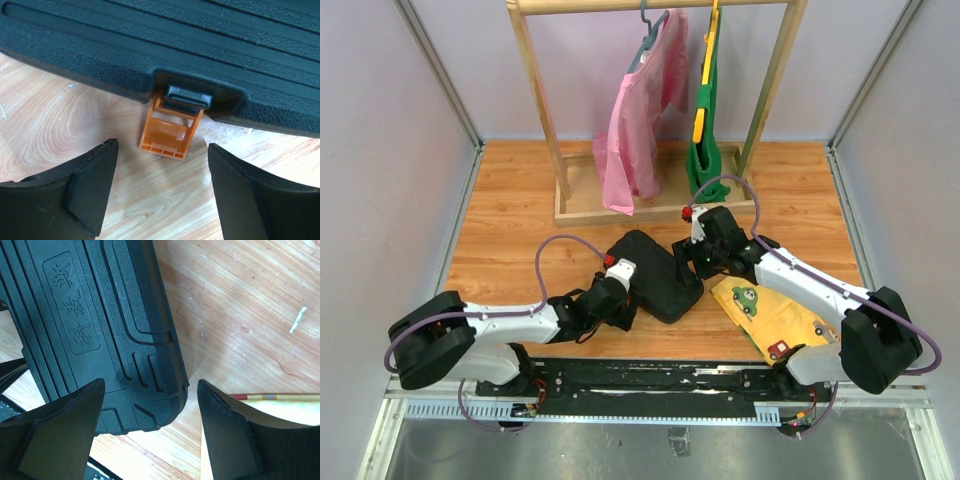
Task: Sort the tools into containers
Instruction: Close the storage box at the center of the board.
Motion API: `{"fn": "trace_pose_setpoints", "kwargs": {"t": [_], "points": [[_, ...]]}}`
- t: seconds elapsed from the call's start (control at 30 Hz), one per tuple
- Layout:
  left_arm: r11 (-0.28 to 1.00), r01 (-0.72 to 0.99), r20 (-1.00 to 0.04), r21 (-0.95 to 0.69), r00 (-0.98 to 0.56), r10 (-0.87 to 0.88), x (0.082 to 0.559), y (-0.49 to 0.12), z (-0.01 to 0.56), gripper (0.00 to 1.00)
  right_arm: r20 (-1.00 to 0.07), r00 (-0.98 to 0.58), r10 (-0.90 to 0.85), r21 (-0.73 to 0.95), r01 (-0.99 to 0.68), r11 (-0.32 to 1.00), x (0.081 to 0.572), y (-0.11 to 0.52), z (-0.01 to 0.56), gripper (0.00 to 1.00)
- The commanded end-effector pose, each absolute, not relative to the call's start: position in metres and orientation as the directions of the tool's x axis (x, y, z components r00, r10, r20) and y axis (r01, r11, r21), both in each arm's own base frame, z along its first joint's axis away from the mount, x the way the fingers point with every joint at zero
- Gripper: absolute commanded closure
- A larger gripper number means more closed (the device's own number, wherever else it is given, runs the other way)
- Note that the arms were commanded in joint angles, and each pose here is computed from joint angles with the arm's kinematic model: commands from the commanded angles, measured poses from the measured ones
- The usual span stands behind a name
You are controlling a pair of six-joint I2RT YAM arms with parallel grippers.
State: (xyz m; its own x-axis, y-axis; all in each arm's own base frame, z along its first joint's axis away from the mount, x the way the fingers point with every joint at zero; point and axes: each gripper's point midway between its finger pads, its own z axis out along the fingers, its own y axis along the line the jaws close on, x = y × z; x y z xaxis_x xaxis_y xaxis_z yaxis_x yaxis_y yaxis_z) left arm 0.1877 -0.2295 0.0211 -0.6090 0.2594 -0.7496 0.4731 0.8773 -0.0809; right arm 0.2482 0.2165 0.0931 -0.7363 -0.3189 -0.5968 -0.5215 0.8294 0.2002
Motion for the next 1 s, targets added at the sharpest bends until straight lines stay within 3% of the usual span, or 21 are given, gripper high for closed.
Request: {"fn": "trace_pose_setpoints", "kwargs": {"t": [0.0, 0.43, 0.73, 0.97], "points": [[0.879, 0.473, -0.776, -0.059, -0.575, 0.258, 0.198, -0.239, 0.026, 0.25, -0.608, -0.739, -0.289, 0.217, -0.505, 0.835, 0.25, 0.213, 0.096, 0.24], [0.84, 0.535, -0.789, -0.087, -0.552, 0.269, 0.193, -0.248, 0.031, 0.54, -0.615, -0.739, -0.274, 0.22, -0.495, 0.841, 0.25, 0.212, 0.099, 0.24], [0.816, 0.569, -0.818, -0.103, -0.516, 0.256, 0.192, -0.253, 0.06, 0.57, -0.704, -0.686, -0.184, 0.2, -0.44, 0.875, 0.26, 0.202, 0.117, 0.24], [0.809, 0.577, -0.819, -0.111, -0.514, 0.254, 0.192, -0.256, 0.064, 0.57, -0.863, -0.502, -0.067, 0.196, -0.454, 0.869, 0.275, 0.205, 0.139, 0.22]]}}
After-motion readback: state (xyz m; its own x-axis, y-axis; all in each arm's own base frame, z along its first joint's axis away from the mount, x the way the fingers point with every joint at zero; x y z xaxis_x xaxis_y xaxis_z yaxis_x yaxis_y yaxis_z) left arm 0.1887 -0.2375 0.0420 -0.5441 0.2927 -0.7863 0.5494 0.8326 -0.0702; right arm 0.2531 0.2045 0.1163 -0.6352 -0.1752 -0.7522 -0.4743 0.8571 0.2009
